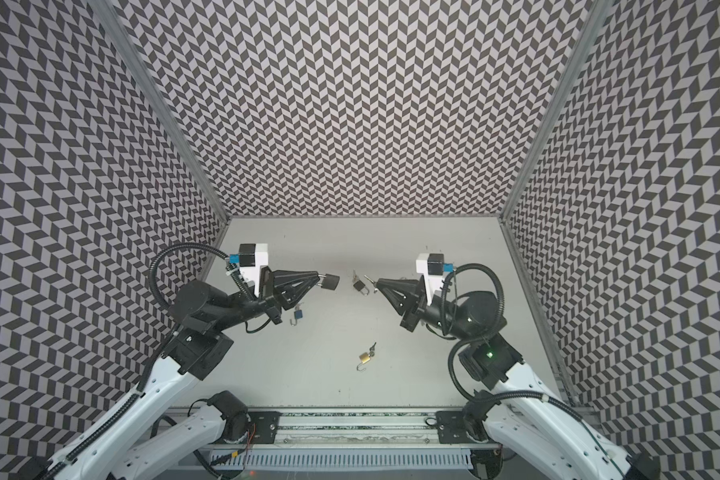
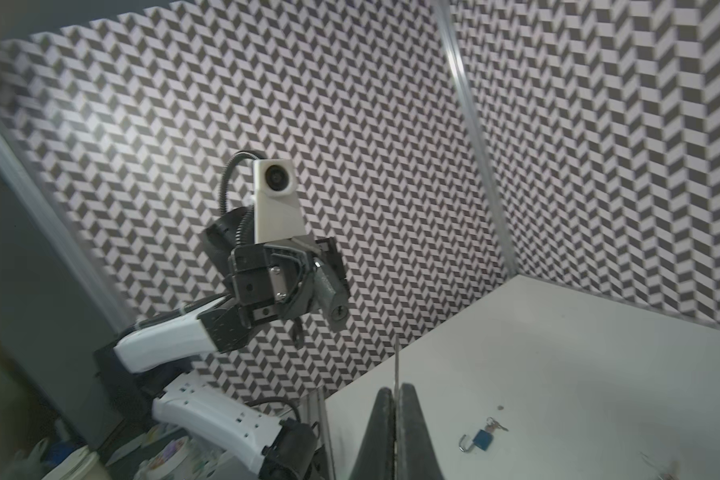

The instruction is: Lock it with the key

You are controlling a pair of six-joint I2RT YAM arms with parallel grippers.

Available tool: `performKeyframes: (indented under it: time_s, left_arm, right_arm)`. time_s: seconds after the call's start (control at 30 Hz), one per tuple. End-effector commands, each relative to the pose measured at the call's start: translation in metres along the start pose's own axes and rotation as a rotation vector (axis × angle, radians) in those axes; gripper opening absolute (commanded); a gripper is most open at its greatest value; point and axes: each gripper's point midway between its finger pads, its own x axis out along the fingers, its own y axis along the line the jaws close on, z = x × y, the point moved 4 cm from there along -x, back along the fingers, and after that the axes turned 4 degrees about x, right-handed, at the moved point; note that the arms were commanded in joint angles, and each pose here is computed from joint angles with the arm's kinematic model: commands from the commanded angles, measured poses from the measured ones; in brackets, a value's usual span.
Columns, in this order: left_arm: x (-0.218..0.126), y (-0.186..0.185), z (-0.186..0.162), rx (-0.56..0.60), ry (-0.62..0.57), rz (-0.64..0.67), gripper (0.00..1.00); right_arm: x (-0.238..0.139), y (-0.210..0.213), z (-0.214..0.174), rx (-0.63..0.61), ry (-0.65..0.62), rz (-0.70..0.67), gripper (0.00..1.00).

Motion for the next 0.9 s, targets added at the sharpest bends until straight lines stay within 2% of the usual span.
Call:
performKeyframes:
  time_s: [0.0, 0.13, 0.27, 0.43, 0.5, 0.63, 0.87]
  left_arm:
    - [0.008, 0.025, -0.038, -0.089, 0.100, 0.101, 0.00]
    - [0.022, 0.036, -0.088, -0.167, 0.205, 0.175, 0.00]
    - [0.030, 0.037, -0.128, -0.228, 0.263, 0.201, 0.00]
    - [0.025, 0.053, -0.172, -0.369, 0.280, 0.305, 0.00]
    - [0.023, 0.054, -0.189, -0.405, 0.302, 0.309, 0.00]
    - [0.022, 0.050, -0.207, -0.434, 0.325, 0.293, 0.00]
    - [0.021, 0.048, -0.207, -0.417, 0.338, 0.285, 0.00]
  right_arm:
    - [-0.015, -0.065, -0.033, 0.071, 0.014, -0.381, 0.00]
    - [-0.031, -0.099, -0.071, 0.155, 0.068, -0.553, 0.00]
    - [-0.037, -0.114, -0.109, 0.216, 0.155, -0.576, 0.00]
    - [-0.047, -0.134, -0.156, 0.284, 0.263, -0.640, 0.00]
    - [-0.051, -0.143, -0.170, 0.322, 0.282, -0.676, 0.00]
    - [-0.051, -0.154, -0.183, 0.338, 0.290, -0.703, 0.00]
    - [-0.050, -0.174, -0.187, 0.311, 0.285, -0.765, 0.00]
